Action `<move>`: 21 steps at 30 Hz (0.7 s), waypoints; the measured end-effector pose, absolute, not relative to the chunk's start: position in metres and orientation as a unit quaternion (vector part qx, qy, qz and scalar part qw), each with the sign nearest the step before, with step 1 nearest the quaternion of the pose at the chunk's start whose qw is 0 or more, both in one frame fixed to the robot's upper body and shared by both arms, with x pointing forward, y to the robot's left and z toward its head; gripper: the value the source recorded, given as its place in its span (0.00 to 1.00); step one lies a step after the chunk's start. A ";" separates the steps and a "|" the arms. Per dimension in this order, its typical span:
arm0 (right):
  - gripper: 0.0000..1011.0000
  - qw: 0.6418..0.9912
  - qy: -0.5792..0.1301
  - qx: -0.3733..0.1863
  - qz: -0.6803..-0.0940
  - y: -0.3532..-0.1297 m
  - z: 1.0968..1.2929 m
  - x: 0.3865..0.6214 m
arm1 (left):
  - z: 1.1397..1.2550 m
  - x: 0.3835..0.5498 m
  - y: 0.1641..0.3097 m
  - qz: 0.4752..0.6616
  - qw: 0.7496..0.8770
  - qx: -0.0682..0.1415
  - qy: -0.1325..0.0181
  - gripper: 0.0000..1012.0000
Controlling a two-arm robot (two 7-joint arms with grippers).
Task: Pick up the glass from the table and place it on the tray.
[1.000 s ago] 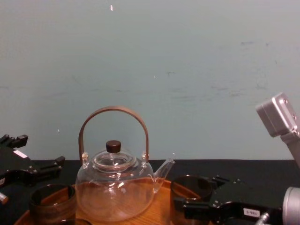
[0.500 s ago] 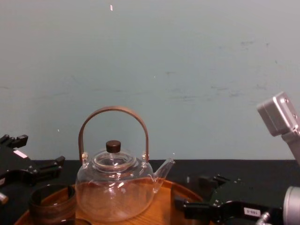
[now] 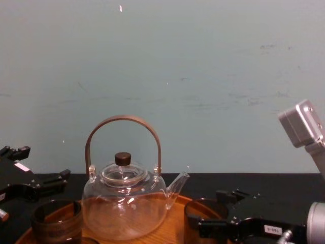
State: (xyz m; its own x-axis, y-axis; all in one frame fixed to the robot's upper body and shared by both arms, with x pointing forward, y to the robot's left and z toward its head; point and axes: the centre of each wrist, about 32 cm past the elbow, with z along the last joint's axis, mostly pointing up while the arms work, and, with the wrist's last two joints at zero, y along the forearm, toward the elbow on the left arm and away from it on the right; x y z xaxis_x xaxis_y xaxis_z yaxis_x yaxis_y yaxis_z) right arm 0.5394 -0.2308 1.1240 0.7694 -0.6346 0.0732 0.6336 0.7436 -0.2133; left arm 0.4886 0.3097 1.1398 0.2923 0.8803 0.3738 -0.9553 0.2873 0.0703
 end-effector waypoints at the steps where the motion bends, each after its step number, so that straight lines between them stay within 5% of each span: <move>1: 0.99 0.934 0.002 -0.114 -0.340 -0.231 1.124 0.539 | 1.140 0.489 0.310 0.580 0.791 0.141 -0.132 0.99; 21: 0.99 0.933 -0.034 -0.084 -0.348 -0.237 1.133 0.534 | 1.140 0.489 0.310 0.580 0.791 0.141 -0.132 0.99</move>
